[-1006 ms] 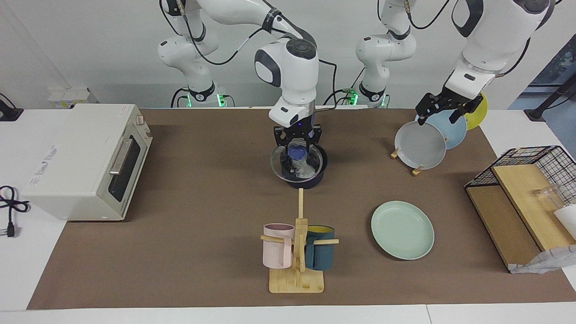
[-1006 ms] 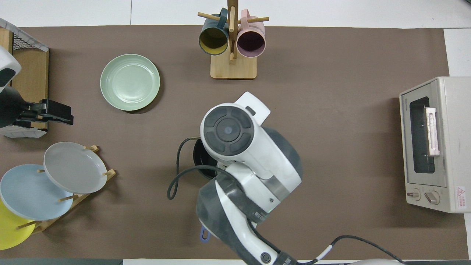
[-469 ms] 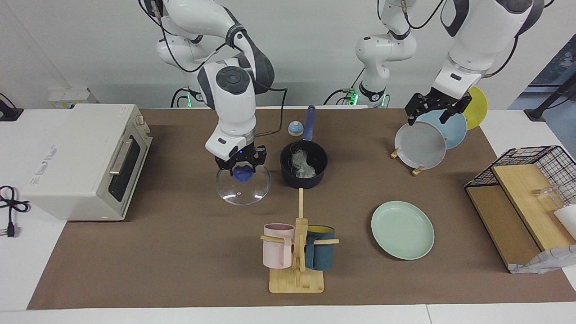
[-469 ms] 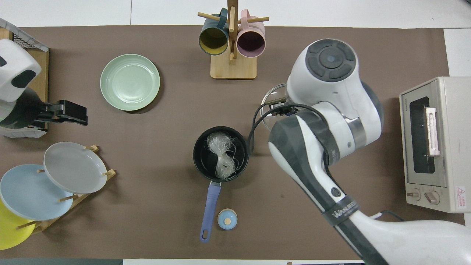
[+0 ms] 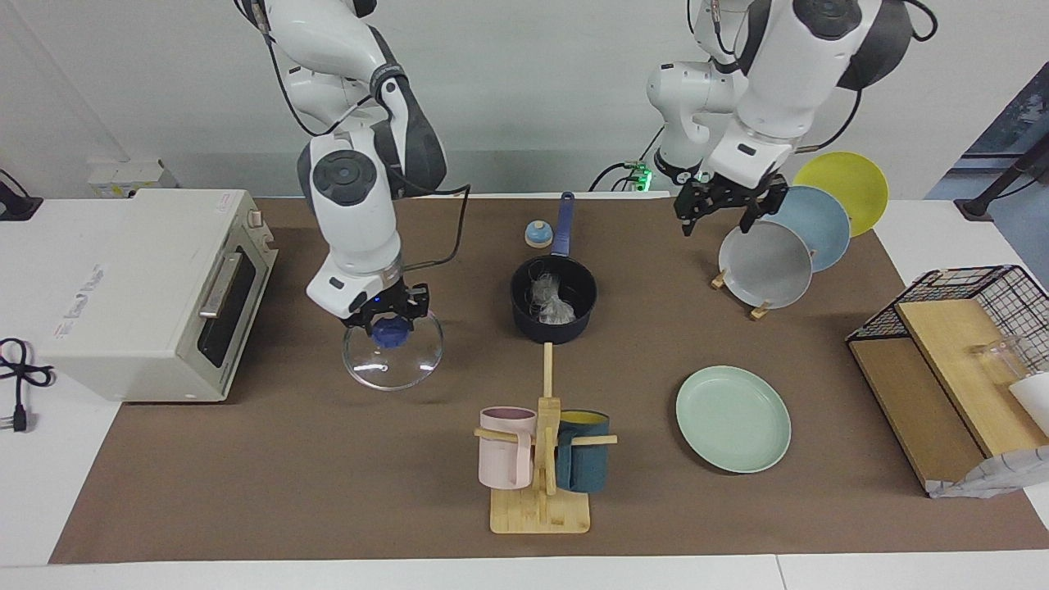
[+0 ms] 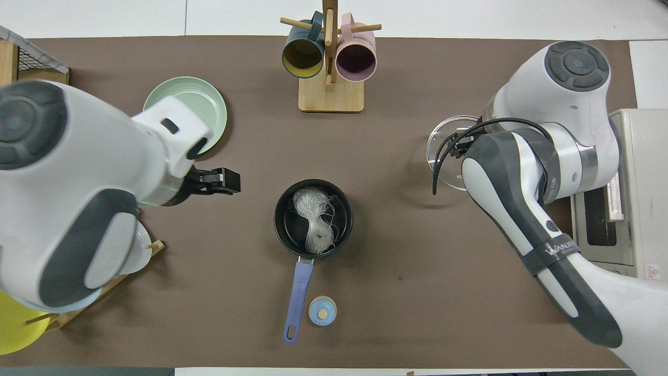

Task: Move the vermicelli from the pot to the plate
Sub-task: 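Lower the lid onto the table with the right gripper while the left gripper grasps vermicelli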

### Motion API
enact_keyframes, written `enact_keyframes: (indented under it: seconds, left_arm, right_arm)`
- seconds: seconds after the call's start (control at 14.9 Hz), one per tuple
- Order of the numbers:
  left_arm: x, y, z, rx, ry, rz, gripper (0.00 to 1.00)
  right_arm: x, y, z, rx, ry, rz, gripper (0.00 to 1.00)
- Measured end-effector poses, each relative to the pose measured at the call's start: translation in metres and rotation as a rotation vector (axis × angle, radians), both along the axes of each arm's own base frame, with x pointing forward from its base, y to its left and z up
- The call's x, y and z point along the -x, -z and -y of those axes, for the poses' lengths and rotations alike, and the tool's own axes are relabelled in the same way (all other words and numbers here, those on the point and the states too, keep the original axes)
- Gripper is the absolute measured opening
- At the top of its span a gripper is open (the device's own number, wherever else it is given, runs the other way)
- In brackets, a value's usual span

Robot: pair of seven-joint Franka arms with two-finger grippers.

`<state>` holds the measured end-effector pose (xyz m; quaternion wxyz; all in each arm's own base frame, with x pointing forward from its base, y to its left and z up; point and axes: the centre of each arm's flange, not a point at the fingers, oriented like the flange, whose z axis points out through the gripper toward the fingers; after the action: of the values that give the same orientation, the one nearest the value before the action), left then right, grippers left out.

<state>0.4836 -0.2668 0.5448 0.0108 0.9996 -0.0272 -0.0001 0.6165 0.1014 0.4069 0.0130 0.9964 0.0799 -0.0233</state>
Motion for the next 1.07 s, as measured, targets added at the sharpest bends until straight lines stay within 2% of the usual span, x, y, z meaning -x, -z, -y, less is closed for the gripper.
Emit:
enact_keyframes:
  seconds: [0.27,0.54,0.67,1.07]
  left_arm:
    - [0.034,0.060,0.070,0.015,0.023,0.006,1.00]
    - [0.069,0.123,0.128,0.049,0.026,0.022,1.00]
    - [0.073,0.146,0.133,0.052,0.032,0.021,1.00]
    - [0.063,0.178,0.136,0.065,0.023,0.022,1.00]
  right_arm:
    - [0.025,0.035,0.016,-0.006,-0.030,0.019,0.67]
    - [0.042,0.052,0.038,-0.007,-0.059,0.022,0.67]
    - [0.047,0.059,0.048,-0.008,-0.075,0.025,0.67]
    - [0.052,0.069,0.067,-0.010,-0.095,0.024,0.67]
